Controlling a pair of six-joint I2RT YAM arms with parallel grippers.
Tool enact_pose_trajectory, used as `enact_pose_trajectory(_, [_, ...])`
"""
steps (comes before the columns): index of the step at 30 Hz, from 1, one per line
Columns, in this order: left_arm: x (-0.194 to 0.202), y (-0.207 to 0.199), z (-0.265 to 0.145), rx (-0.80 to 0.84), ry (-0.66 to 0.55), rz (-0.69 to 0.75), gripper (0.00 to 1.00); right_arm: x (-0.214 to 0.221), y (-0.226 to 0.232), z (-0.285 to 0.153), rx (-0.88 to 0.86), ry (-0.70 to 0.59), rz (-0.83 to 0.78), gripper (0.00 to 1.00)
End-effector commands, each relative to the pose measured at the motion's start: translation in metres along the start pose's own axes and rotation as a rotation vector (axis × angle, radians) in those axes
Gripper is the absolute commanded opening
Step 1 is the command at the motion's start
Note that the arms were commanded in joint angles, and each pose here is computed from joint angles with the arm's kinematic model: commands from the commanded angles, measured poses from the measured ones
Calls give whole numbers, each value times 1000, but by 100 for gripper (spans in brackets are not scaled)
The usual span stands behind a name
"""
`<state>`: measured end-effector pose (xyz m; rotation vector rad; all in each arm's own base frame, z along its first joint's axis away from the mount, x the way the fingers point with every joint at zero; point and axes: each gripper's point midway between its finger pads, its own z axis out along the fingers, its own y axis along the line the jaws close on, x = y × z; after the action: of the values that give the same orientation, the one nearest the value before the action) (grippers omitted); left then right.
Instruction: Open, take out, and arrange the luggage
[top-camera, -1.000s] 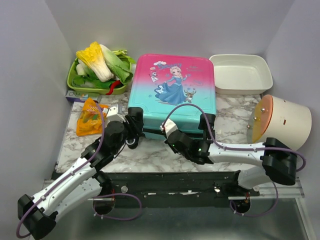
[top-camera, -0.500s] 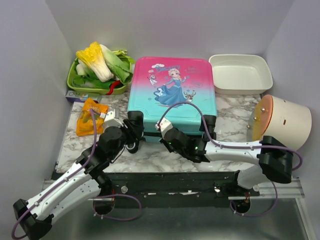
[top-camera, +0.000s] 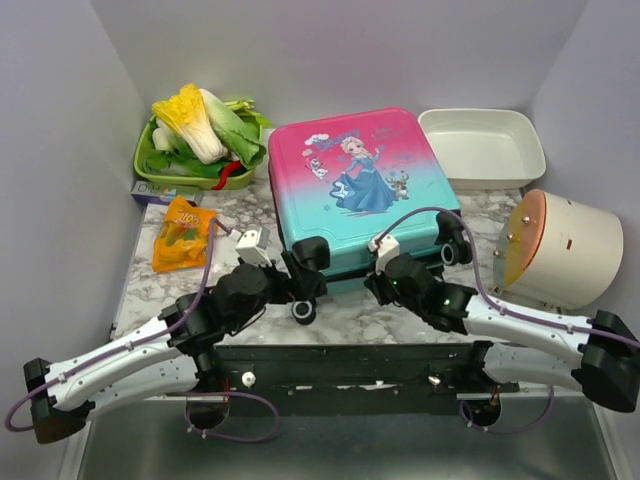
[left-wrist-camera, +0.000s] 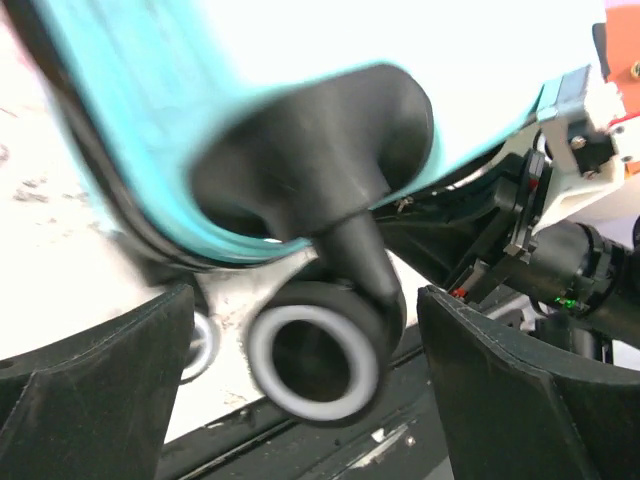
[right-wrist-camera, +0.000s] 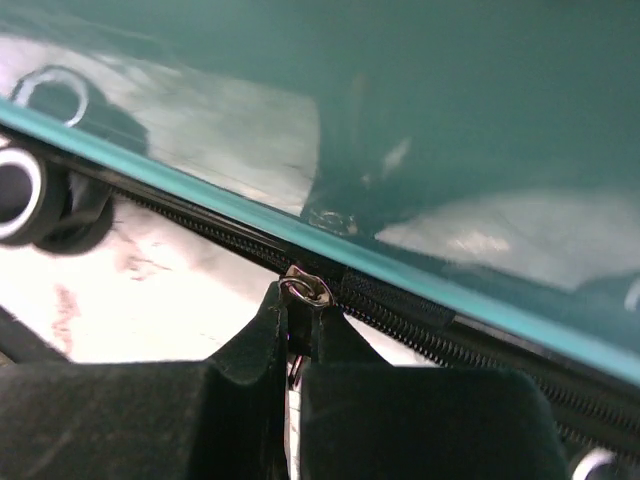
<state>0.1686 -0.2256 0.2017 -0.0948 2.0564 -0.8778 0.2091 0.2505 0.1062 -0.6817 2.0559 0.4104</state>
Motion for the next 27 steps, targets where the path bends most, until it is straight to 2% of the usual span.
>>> enact_pose_trajectory(1, [-57,-2,-24,-62,-165,117,99,-34,-44,-18,194,-183,153,1])
enact_pose_trajectory(6, [-129,-16,-43,-166,-368,221,99,-13,-57,-26,247,-144,158,1])
enact_pose_trajectory(9, [-171,-9,-45,-276,-471,220,99,-6,-61,-30,251,-143,178,1])
enact_pose_trajectory(10, [-175,-13,-37,-235,-436,251,99,-6,-62,-31,251,-147,182,1])
enact_pose_trajectory(12, [-195,-13,-26,-218,-434,220,99,-7,-61,-34,244,-162,189,1])
enact_pose_trajectory(13, [-216,6,-24,-261,-454,204,99,-8,-63,-35,247,-167,193,1])
enact_pose_trajectory(14, [-217,4,-8,-226,-411,211,99,-8,-63,-37,249,-172,200,1])
enact_pose_trajectory(16, [-250,14,-4,-259,-445,201,99,-8,-65,-40,252,-177,211,1])
enact_pose_trajectory(17, [-251,21,17,-262,-393,208,99,-9,-66,-41,256,-181,221,1])
enact_pose_trajectory(19, [-275,16,29,-233,-387,208,99,-9,-69,-45,269,-181,239,1])
enact_pose_trajectory(20, [-277,38,53,-259,-328,203,99,-10,-72,-47,278,-184,249,1])
enact_pose_trajectory(21, [-285,24,62,-174,-298,211,99,-11,-71,-49,276,-186,258,1])
enact_pose_trajectory(23, [-285,38,102,-125,-211,227,99,-9,-70,-54,263,-179,269,1])
enact_pose_trajectory(24, [-294,23,110,-37,-188,287,99,-9,-69,-55,256,-179,276,1])
enact_pose_trajectory(25, [-300,26,120,-45,-175,280,99,-7,-68,-56,249,-174,279,1])
enact_pose_trajectory(26, [-283,54,148,-112,-71,228,99,-6,-65,-57,228,-180,285,1])
enact_pose_trajectory(27, [-308,45,149,-110,-104,250,99,-6,-65,-58,224,-182,286,1])
